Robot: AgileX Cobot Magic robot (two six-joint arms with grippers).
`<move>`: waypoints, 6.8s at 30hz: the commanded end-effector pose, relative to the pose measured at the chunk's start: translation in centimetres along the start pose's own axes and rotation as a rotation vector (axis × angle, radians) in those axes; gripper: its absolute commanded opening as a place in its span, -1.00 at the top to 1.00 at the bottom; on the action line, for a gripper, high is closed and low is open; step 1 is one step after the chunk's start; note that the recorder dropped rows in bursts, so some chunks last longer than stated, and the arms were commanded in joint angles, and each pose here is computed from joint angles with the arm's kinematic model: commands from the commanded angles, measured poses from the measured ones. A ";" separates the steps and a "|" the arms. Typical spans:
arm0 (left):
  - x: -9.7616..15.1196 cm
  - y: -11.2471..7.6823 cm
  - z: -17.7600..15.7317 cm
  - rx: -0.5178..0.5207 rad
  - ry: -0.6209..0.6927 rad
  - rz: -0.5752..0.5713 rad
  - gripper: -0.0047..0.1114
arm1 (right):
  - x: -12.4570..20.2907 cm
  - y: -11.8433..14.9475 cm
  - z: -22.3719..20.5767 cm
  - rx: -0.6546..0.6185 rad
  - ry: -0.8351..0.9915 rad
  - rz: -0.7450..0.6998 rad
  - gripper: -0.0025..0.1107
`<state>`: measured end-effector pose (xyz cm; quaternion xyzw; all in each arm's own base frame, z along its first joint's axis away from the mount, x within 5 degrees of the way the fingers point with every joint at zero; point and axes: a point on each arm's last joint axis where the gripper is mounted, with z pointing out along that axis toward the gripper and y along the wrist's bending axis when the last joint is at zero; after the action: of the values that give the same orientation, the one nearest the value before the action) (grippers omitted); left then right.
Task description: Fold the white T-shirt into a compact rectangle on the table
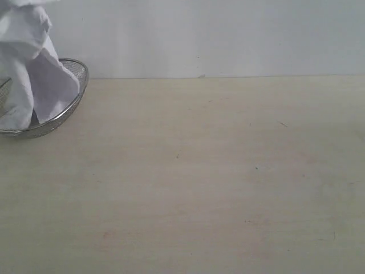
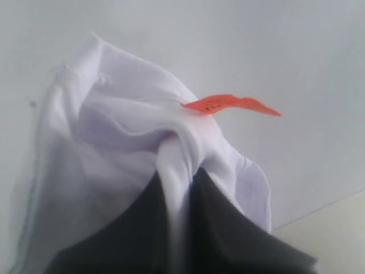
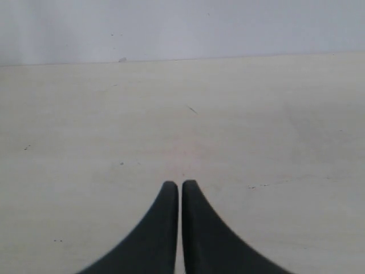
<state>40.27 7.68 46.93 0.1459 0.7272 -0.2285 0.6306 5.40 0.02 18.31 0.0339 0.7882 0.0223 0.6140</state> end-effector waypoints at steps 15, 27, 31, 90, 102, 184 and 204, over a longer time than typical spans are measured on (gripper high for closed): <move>-9.8 -18.1 -12.6 0.259 -0.212 0.128 0.84 | -0.1 0.0 0.0 0.006 -0.014 -0.006 0.96; -9.8 -19.8 -13.7 0.333 -0.200 0.090 0.84 | -0.1 0.0 0.0 0.006 -0.014 -0.006 0.96; -9.8 -20.3 -13.5 0.369 -0.204 0.084 0.84 | -0.1 0.0 0.0 0.006 -0.014 -0.006 0.96; -7.1 -20.4 -6.1 0.550 -0.061 0.003 0.84 | -27.4 12.7 10.2 -0.750 -0.377 0.016 0.93; -5.8 -22.6 -2.7 0.610 -0.029 0.004 0.84 | -29.6 18.3 13.3 -0.879 -0.360 -0.012 -0.14; -2.2 -19.8 0.9 0.380 0.218 0.208 0.84 | -29.9 13.3 15.0 -0.234 -0.235 -0.160 0.96; 1.8 -16.8 5.7 0.365 0.328 0.258 0.84 | -23.7 13.2 22.1 -0.137 0.025 -0.196 0.96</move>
<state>35.87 -9.40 47.18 0.3825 0.7523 -0.2385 0.4804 32.81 11.54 37.54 -0.0940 0.7845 0.0019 0.6129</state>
